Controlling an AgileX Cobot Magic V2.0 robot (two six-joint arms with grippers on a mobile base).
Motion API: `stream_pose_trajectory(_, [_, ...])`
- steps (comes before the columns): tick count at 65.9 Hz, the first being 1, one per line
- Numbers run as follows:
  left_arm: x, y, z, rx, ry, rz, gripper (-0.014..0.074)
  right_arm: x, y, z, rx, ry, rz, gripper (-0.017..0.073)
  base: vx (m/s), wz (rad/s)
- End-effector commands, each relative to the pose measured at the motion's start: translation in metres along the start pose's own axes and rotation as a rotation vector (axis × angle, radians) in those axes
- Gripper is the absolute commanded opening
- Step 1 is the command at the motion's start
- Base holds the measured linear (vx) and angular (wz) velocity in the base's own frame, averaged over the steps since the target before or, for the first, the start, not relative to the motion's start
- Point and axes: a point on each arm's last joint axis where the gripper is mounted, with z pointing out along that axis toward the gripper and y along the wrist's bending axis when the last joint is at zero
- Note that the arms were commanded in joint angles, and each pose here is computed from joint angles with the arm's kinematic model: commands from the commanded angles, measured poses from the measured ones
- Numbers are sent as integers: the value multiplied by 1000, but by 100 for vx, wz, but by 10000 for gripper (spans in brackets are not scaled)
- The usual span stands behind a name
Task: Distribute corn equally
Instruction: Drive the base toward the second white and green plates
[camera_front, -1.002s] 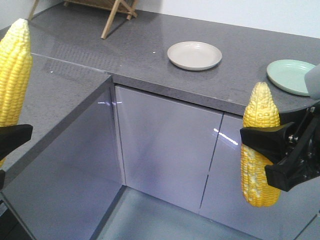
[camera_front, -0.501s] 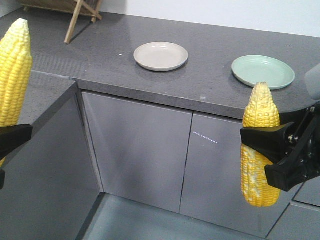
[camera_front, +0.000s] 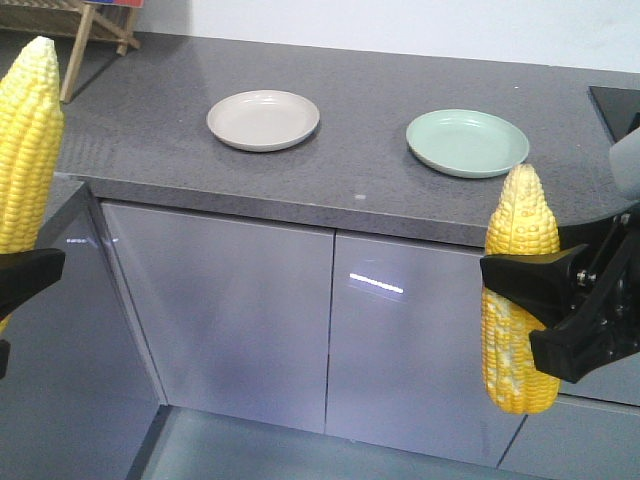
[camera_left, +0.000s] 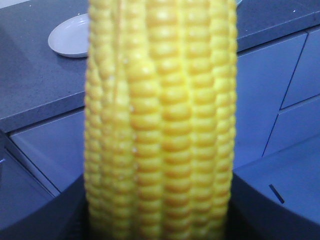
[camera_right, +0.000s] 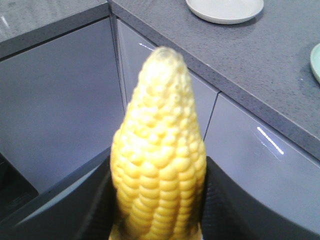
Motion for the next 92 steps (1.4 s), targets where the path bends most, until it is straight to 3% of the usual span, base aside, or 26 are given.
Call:
stream_pose_trajectory(1, [-12,1,-6,-10,-94,-14,299,-13,0,-8,16,-99,-2,227,5,-20])
stream_pose_trajectory(92, [-12,1,-6,-10,-94,-14,299,-13,0,-8,16,-99,-2,227,7,-7])
